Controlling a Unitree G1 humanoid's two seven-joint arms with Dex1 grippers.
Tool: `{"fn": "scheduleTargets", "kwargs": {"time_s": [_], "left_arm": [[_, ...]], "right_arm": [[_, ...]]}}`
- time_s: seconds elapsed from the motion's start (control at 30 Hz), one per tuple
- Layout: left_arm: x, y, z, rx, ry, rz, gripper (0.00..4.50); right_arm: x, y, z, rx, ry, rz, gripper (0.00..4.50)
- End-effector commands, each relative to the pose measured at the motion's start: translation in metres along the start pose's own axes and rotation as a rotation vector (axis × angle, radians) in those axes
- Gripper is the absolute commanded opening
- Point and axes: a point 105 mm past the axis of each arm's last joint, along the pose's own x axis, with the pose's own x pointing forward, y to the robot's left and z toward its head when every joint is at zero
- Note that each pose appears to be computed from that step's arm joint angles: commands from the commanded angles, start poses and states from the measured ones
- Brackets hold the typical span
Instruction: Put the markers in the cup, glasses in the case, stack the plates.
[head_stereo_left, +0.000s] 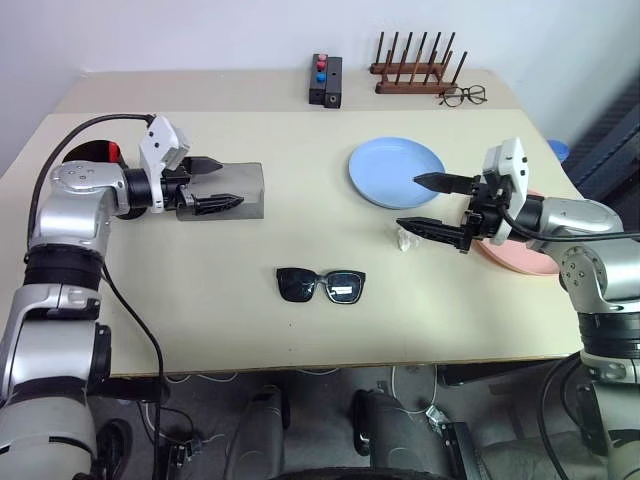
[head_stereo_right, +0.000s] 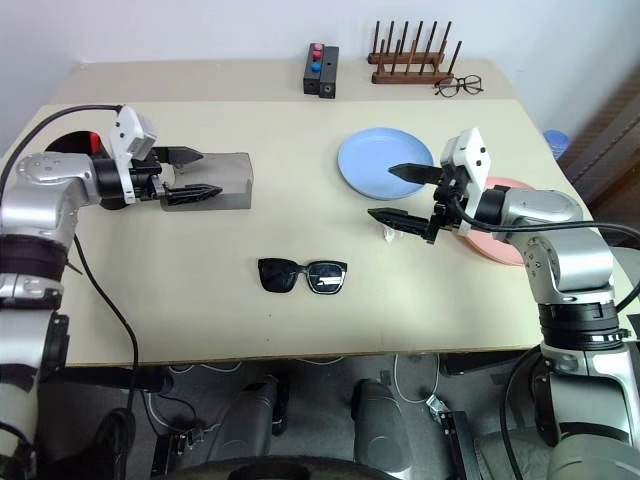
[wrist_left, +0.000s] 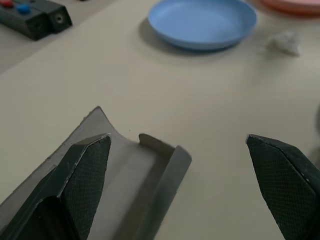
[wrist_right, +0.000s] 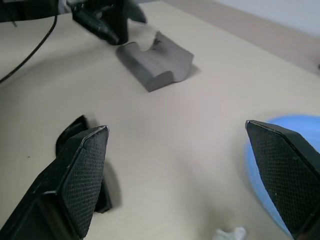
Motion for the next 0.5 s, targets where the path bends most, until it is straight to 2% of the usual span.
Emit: {"fn": "scheduleTargets", "kwargs": {"time_s": [0.03,0.2,0.33,0.43,0.5], "left_arm": [[0.01,-0.003,-0.014,0.059,0.074,-0.055,4.47],[0.021,-0.001,-0.033,0.107,0.17,-0.048,4.47],[0.029,-0.001,-0.037,0.114,0.193,-0.043,4.47],[0.032,-0.005,-0.042,0.1,0.215,-0.071,3.64],[0.031,-0.007,-0.045,0.103,0.23,-0.086,2.64]], "right_arm": [[-0.008,0.005,0.013,-0.047,-0.032,-0.029,4.5],[-0.012,0.01,0.013,-0.041,-0.034,-0.056,4.5],[-0.013,0.01,0.013,-0.042,-0.037,-0.069,4.5],[-0.012,0.01,0.013,-0.043,-0.039,-0.073,4.5],[-0.011,0.01,0.013,-0.043,-0.04,-0.074,4.5]]}}
